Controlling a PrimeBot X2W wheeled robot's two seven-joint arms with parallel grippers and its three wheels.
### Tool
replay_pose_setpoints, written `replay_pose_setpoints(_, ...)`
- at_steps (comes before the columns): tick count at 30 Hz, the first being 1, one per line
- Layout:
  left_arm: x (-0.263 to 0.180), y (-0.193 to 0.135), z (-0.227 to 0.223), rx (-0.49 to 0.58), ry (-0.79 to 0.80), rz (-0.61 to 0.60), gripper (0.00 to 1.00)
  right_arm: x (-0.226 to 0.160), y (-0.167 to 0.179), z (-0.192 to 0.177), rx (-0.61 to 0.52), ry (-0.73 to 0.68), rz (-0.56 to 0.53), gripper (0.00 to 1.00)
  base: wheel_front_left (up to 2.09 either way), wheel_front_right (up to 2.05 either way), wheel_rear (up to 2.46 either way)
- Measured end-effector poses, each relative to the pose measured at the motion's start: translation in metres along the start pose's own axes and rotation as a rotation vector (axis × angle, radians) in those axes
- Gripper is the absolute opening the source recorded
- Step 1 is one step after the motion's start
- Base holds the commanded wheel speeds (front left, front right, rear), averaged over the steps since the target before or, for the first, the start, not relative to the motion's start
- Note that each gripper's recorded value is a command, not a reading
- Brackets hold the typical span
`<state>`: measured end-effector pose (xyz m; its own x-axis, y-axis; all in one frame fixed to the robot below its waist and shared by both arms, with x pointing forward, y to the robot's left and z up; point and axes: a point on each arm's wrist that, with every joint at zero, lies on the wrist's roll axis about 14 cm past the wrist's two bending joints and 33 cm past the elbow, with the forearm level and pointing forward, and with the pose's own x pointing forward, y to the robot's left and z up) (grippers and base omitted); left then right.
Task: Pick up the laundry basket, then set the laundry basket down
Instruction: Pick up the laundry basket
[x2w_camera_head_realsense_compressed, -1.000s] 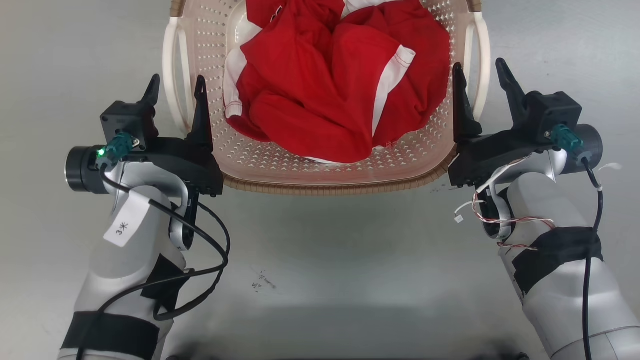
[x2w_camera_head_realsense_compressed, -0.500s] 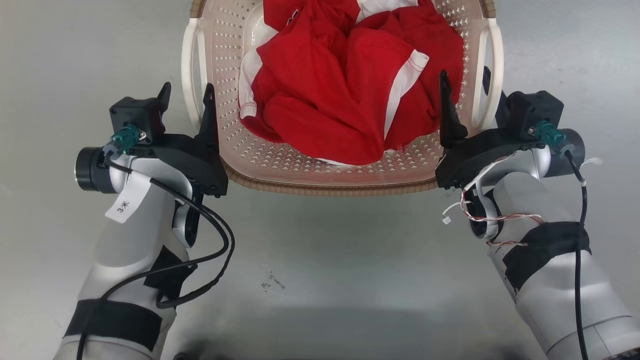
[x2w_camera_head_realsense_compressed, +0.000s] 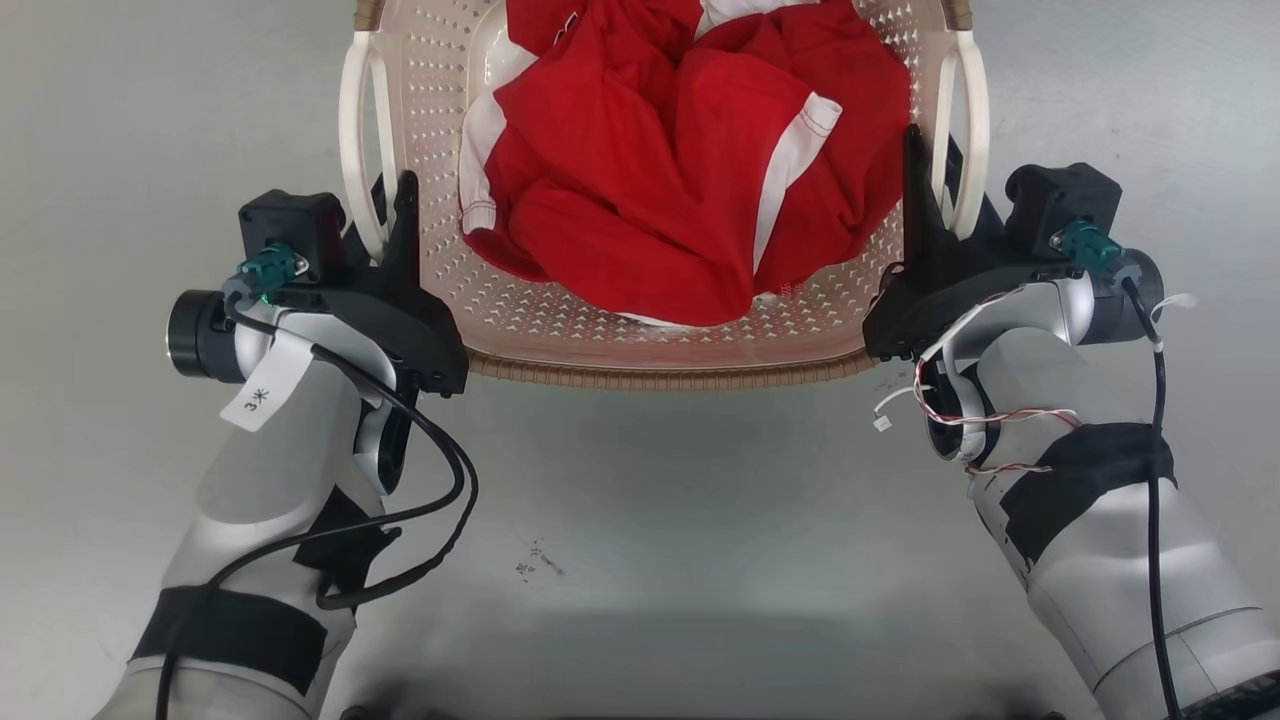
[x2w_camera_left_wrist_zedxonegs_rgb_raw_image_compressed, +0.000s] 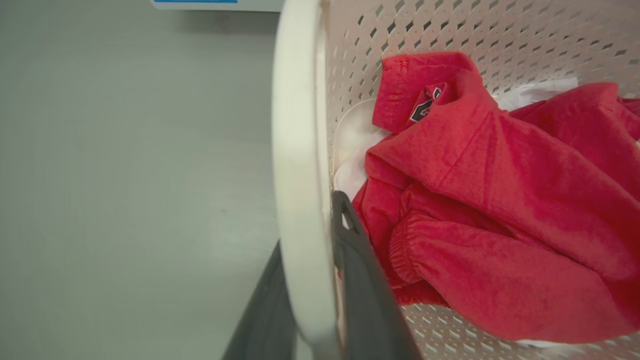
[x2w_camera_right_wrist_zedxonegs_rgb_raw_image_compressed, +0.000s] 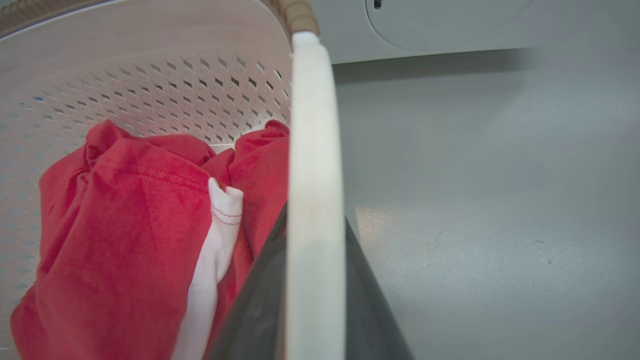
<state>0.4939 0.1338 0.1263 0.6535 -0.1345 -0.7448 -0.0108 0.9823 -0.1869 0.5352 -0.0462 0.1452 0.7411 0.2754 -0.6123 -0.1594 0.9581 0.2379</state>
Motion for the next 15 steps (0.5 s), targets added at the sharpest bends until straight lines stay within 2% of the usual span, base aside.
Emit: replay_pose_setpoints(15, -0.012, -0.014, 0.005, -0.016, 0.003, -0.019, 0.0, -0.016, -0.003, 0.002, 0.003, 0.035, -0.017, 0.0, 0.0, 0.0, 0.0)
